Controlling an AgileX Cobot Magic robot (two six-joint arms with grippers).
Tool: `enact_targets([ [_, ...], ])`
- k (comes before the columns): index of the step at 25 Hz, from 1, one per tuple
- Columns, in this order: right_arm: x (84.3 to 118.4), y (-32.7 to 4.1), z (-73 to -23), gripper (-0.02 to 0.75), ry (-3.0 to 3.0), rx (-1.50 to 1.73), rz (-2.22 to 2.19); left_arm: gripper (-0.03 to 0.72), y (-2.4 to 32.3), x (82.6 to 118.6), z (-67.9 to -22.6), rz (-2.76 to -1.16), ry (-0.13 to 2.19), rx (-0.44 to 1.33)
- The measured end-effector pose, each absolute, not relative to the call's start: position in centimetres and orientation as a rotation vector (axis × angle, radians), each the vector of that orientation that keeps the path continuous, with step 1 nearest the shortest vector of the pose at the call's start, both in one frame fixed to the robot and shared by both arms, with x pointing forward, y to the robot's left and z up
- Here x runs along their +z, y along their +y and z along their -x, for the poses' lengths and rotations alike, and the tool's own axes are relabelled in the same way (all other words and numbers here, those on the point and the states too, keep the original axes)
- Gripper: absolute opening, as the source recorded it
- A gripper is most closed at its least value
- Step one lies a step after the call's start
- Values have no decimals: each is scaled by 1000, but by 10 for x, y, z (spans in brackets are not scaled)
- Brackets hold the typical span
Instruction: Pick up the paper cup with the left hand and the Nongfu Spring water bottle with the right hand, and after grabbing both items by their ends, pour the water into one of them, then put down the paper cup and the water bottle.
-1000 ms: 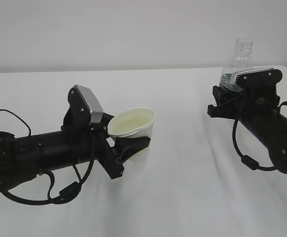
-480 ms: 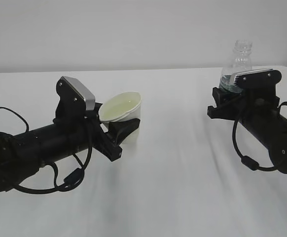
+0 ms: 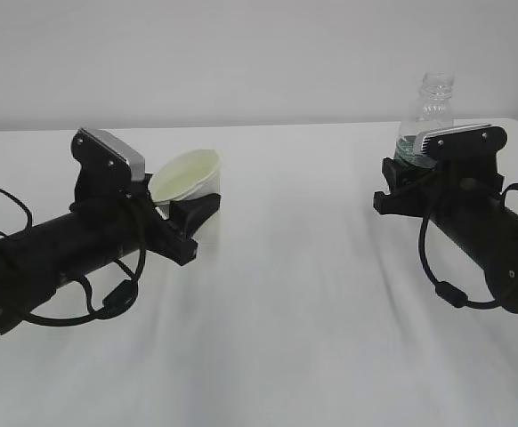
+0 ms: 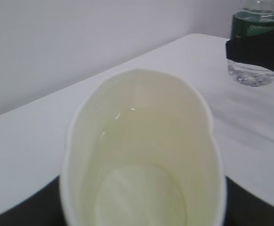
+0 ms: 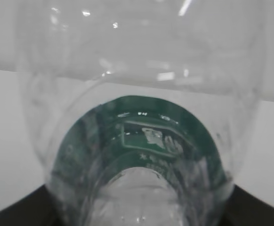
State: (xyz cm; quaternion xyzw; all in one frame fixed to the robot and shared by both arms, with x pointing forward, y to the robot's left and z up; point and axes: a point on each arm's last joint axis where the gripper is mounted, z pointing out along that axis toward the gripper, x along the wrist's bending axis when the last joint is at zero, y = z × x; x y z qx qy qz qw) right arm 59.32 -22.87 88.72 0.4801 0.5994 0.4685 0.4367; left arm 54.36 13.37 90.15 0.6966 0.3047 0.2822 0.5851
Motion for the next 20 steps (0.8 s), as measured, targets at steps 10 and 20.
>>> enact_targets([
  [10, 887, -229, -593, 405, 1492, 1166, -1194, 408, 165, 902, -559, -1591, 808, 735],
  [20, 887, -229, -593, 405, 1492, 1166, -1194, 408, 197, 902, -571, -1553, 904, 810],
])
